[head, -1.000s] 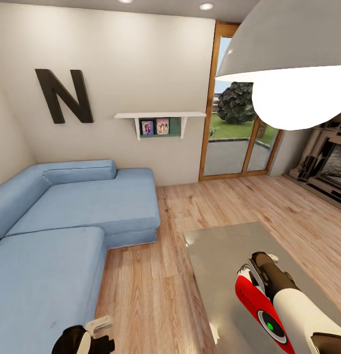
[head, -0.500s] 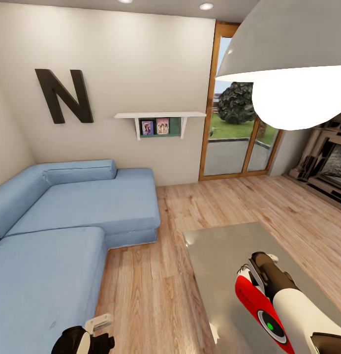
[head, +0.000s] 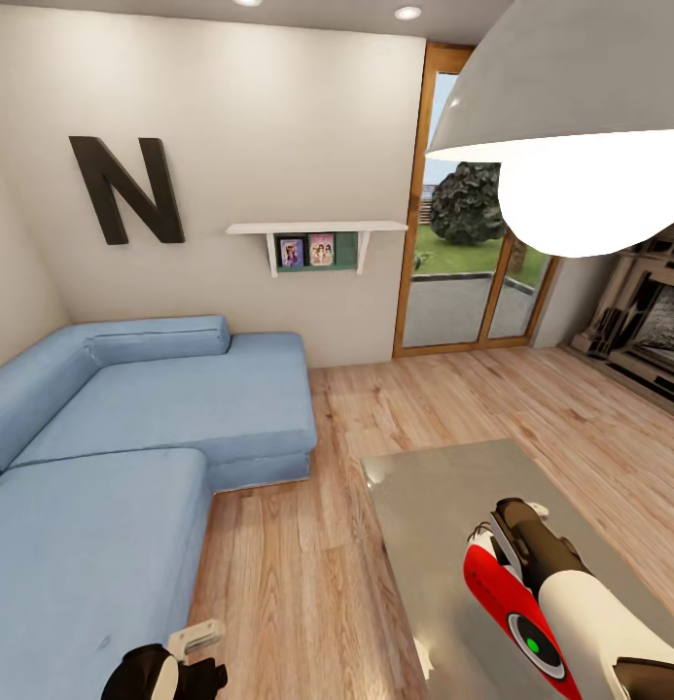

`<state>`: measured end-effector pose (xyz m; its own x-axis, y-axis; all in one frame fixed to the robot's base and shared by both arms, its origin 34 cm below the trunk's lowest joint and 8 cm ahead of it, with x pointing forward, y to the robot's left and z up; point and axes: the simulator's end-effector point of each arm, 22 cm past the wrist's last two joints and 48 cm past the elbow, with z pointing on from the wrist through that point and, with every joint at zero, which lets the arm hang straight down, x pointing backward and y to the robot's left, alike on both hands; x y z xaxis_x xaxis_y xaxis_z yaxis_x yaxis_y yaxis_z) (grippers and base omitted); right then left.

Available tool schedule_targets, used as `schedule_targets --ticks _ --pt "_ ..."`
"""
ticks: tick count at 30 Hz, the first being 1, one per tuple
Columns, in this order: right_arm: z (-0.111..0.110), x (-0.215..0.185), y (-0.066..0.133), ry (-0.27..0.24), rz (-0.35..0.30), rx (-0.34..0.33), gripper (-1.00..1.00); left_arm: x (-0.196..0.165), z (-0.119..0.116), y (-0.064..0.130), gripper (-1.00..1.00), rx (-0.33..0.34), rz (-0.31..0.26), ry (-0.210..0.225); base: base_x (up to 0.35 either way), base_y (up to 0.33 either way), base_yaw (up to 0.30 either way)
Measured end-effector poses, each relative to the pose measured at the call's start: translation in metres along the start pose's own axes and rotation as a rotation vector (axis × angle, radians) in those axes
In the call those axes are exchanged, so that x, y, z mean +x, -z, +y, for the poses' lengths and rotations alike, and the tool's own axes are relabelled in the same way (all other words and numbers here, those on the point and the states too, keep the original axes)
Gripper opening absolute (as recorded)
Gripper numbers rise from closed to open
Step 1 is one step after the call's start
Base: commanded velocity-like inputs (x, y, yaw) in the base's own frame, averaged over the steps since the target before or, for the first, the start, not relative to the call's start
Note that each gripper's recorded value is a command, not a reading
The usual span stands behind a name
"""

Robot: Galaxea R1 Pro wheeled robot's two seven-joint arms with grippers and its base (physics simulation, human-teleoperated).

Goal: Turn on the radio receiver that's on the table in the living room.

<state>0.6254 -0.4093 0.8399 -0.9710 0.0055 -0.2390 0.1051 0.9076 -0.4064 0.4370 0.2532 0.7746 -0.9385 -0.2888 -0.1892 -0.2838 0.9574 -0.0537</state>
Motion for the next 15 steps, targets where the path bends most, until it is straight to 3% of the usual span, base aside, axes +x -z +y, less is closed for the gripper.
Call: schedule_targets --ticks 15 --pt "0.0047 -0.0021 -0.0040 0.002 -0.001 -0.004 -1.00 -0.0005 -0.0022 -0.0054 1.00 0.002 0.003 0.000 0.000 0.000 0.000"
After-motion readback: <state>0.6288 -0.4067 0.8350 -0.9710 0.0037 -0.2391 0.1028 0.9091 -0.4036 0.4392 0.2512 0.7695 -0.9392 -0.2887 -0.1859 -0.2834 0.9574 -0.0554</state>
